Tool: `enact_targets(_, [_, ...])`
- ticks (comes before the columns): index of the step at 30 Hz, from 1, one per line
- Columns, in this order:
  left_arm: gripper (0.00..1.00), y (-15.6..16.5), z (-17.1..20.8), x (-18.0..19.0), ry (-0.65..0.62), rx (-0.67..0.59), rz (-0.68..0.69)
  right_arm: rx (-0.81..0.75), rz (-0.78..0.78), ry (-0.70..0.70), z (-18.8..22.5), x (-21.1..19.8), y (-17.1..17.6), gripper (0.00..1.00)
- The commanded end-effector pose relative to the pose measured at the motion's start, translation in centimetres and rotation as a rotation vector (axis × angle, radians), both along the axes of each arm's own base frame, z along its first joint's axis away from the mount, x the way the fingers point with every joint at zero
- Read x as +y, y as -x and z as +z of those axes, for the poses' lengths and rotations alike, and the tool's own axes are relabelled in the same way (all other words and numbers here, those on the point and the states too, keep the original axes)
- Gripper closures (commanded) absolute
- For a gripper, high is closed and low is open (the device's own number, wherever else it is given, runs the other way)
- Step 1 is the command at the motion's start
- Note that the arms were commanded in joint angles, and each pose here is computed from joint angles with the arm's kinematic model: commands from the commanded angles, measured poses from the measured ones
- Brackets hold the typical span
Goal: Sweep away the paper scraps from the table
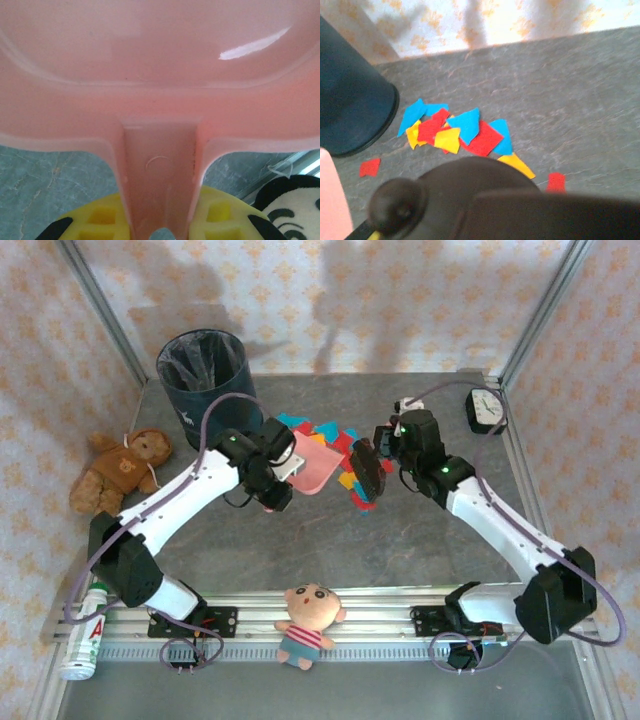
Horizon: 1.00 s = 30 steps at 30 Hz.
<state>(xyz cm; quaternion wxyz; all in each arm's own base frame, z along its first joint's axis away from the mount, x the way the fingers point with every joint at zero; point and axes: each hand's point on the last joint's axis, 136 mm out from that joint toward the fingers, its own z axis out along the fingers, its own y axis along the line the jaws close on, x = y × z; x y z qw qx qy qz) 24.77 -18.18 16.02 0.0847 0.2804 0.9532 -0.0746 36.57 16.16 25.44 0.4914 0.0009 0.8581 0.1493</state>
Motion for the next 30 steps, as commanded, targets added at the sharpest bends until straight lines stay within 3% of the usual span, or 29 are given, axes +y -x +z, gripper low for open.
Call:
enact_targets(1, [1.00,1.9,-1.5,0.7,-0.107,0.056,-0.061,-0.060,-0.120,0.112,1.1,-3.7,0.9,1.00])
enact_targets(10, [1.00,5.2,-4.6,-0.4,-0.261,0.190,-0.196,-0.097,-0.172,0.296,0.2,-7.3,3.3,1.00])
enact_targets(16, [1.00,6.1,-6.3,-0.9,-0.330,0.275,-0.253,-0.082,-0.088,0.316,-1.1,-6.4,3.8,1.00])
enact_targets(30, [1.00,7.0,-7.9,-3.2,-0.337,0.392,-0.317,-0.019,0.067,0.268,-3.6,-3.4,3.8,1.00])
